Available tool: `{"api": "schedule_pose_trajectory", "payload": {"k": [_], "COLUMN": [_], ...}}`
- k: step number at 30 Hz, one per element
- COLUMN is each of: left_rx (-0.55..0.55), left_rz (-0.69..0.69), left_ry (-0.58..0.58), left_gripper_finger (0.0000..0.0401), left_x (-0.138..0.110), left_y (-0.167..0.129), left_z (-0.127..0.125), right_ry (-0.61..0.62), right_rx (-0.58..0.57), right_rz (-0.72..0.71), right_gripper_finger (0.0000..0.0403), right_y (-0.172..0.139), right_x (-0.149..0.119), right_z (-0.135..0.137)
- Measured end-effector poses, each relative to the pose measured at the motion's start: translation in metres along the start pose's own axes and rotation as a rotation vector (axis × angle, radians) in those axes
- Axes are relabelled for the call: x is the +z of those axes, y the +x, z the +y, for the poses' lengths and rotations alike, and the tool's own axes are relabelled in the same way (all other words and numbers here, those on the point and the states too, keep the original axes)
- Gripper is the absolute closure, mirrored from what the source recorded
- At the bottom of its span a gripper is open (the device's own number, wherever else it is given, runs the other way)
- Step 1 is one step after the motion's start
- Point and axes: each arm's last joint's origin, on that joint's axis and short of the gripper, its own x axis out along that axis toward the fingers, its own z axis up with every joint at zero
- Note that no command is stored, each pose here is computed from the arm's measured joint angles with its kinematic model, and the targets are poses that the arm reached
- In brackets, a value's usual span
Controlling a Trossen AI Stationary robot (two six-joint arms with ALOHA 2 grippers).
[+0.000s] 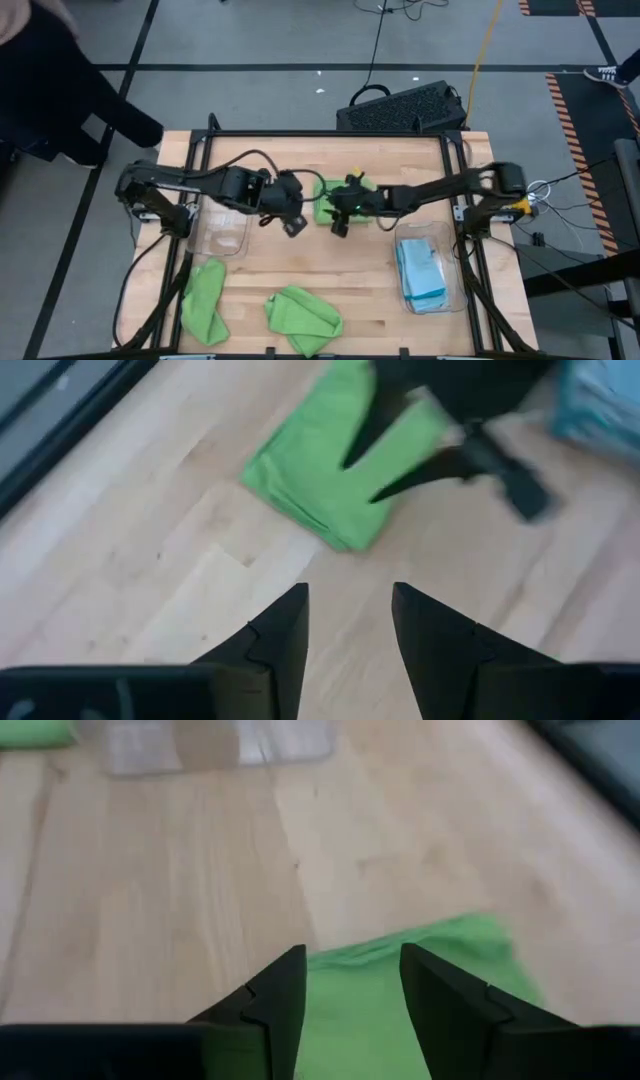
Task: Sort microfiber towel by color & place in baskets
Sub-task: Put the folded green microfiber towel into the left transparent bin
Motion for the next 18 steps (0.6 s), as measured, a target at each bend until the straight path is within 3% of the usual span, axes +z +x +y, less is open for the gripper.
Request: {"api": "schedule_pose_trajectory", "payload": {"k": [5, 8, 12, 18], "left_rx": [0.050, 0.062, 0.065, 0.051], "left_rz": [0.035, 0.110, 0.205, 0.244], "left_ry": [-0.242, -0.286, -0.324, -0.398], "left_gripper_finger": [0.0253, 0.0242, 0.0200, 0.0119], "left_x": [0.017, 0.024, 0.029, 0.035], "left_y": [0.027, 0.050, 0.078, 0.117], "left_z": [0.013, 0.019, 0.022, 0.018], "right_ry": [-0.012, 0.025, 0.109, 0.141], "right_rx": [-0.062, -0.103, -0.135, -0.152], "right_rz": [-0.122, -0.175, -0.212, -0.227], "right_gripper_finger": [0.0248, 0.0248, 0.0248, 0.0248], "right_y": [-0.057, -0.088, -0.122, -0.150], "right_x": [0.028, 0.038, 0.043, 0.043], "right_z": [-0.011, -0.021, -0.035, -0.047]}}
